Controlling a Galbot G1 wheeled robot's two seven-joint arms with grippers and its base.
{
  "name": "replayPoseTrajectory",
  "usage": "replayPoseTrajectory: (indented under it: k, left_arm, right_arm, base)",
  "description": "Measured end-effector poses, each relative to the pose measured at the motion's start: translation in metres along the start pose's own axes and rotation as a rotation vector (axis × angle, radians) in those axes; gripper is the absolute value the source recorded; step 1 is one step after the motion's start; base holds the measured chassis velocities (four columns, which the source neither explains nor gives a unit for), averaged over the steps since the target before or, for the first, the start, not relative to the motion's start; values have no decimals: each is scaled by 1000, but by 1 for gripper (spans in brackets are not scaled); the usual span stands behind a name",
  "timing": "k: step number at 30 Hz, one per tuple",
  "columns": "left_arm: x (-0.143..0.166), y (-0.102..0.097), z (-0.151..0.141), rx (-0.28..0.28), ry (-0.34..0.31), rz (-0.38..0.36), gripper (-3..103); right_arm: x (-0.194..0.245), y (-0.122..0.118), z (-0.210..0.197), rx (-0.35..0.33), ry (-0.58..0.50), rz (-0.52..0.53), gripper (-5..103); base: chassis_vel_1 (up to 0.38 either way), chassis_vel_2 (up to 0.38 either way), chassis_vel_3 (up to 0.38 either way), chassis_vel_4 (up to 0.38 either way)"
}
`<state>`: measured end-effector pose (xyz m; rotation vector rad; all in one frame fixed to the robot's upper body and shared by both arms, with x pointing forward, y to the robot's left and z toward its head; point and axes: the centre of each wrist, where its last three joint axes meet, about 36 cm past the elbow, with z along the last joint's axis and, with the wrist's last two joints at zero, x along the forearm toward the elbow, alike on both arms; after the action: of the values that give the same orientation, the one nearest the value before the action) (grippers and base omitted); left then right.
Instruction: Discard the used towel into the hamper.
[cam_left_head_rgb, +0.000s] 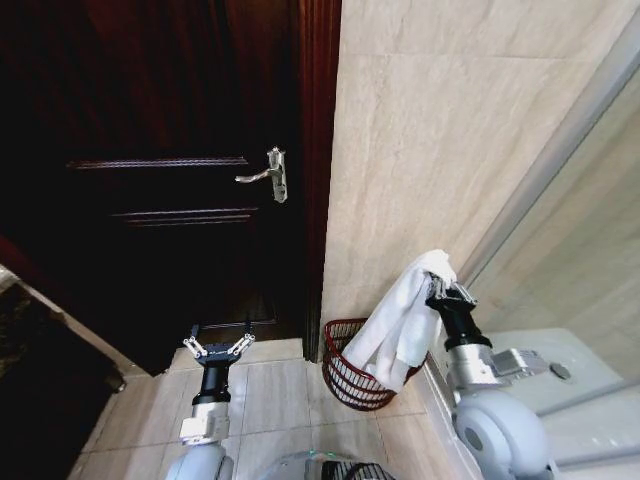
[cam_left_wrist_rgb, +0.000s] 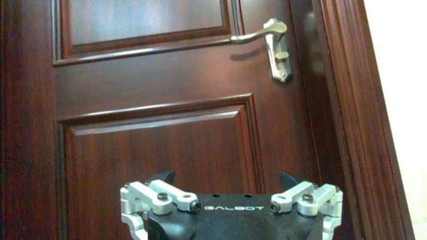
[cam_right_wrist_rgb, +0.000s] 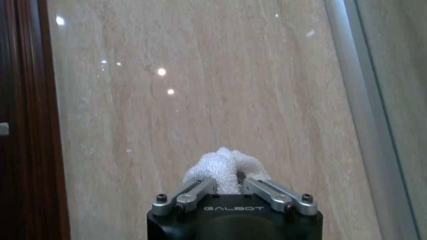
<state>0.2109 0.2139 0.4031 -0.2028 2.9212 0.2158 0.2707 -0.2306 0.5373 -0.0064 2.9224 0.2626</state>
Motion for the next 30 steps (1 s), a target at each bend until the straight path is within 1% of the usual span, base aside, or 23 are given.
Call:
replayPoseTrajectory:
  k: [9, 19, 22, 23, 27, 28, 30]
  left_arm:
    - [-1, -1, 3, 5, 2, 1, 100]
    - [-2, -1, 4, 10, 3, 1, 100]
    - [-2, -1, 4, 6, 5, 2, 100]
    - [-2, -1, 4, 6, 5, 2, 100]
    - [0, 0, 3, -1, 8, 1, 100]
    - [0, 0, 3, -1, 8, 1, 100]
    - [1, 1, 2, -4, 9, -1, 100]
  right_arm:
    - [7, 3, 5, 37, -35, 13, 3]
    - [2, 1, 0, 42, -59, 3, 3]
    - [-12, -3, -17, 44, -84, -15, 3]
    - [-12, -3, -17, 44, -84, -15, 3]
    - [-36, -16, -48, 40, -118, -12, 3]
    - [-36, -16, -48, 40, -118, -12, 3]
    - [-44, -21, -61, 45, -138, -16, 3]
  base:
    - [-32, 20, 26, -16]
    - [0, 0, 0, 0]
    - [0, 0, 0, 0]
    - [0, 0, 0, 0]
    - [0, 0, 0, 0]
    - [0, 0, 0, 0]
    - [0, 0, 0, 0]
